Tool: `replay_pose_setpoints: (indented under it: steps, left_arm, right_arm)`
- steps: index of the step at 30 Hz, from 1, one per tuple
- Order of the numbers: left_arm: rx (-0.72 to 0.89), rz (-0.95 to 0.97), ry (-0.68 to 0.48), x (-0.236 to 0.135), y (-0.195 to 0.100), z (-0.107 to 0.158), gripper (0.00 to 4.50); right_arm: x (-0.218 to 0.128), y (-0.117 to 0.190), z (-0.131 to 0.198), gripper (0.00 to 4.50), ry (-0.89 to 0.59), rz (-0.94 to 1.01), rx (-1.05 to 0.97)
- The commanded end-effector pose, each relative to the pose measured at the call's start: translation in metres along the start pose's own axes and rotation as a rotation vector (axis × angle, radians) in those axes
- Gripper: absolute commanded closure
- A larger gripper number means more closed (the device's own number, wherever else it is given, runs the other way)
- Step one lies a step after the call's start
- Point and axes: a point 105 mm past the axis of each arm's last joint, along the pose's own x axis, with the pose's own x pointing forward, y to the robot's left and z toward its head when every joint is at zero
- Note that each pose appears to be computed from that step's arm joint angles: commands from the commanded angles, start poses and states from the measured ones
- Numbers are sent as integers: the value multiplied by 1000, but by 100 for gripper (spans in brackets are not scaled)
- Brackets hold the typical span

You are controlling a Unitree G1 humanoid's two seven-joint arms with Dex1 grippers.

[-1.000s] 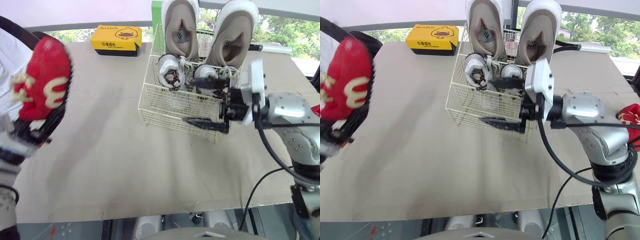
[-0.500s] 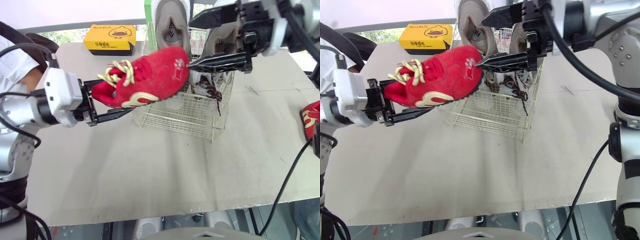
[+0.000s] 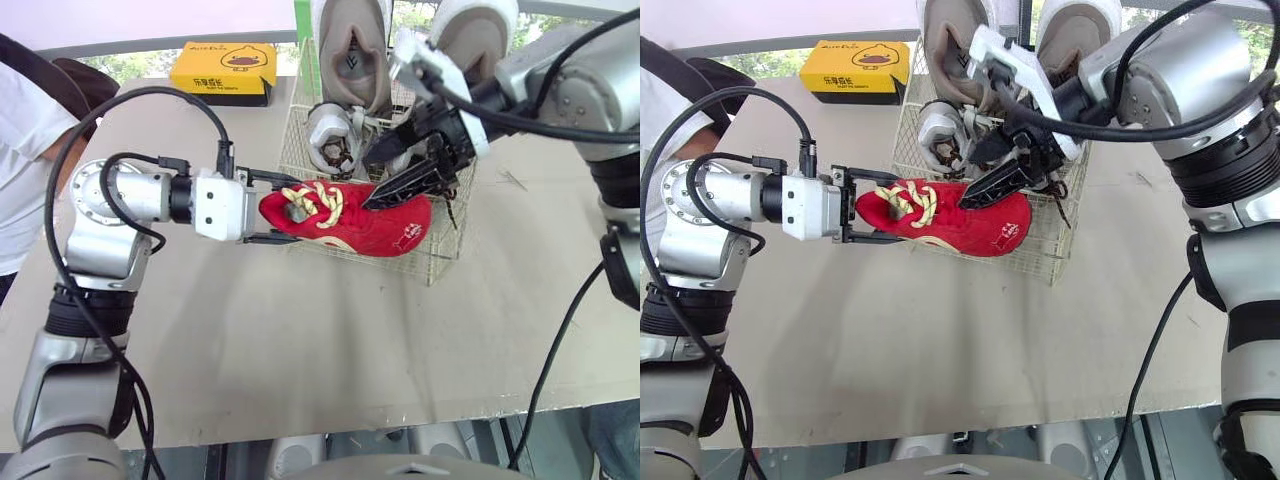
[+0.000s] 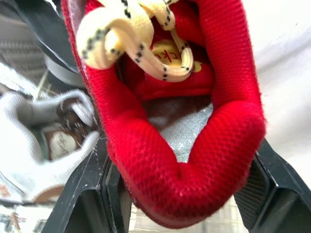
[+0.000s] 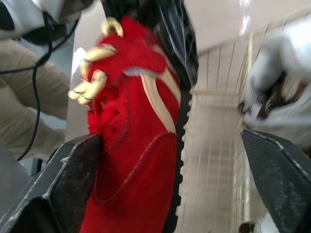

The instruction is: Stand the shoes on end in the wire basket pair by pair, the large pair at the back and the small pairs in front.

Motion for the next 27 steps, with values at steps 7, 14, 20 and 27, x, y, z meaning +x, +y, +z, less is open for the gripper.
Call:
replay_pose_setpoints:
  steps: [7,14,20,27]
  left_arm:
    - [189,94,-31,-3,31,21,216]
    - [-661,406,-273,-52,37,15,4]
    - [-1276,516,-354,-67,-24,1,4]
    - [-1485,515,-603,-6,-43,40,4]
  right_arm:
    - [11,3,-12,427,7,31,87]
    - [-8,18,-5,450,-197,72,87]
    - [-11,21,1,450,-471,39,108]
    - [5,16,-1,450,-623,-48,159]
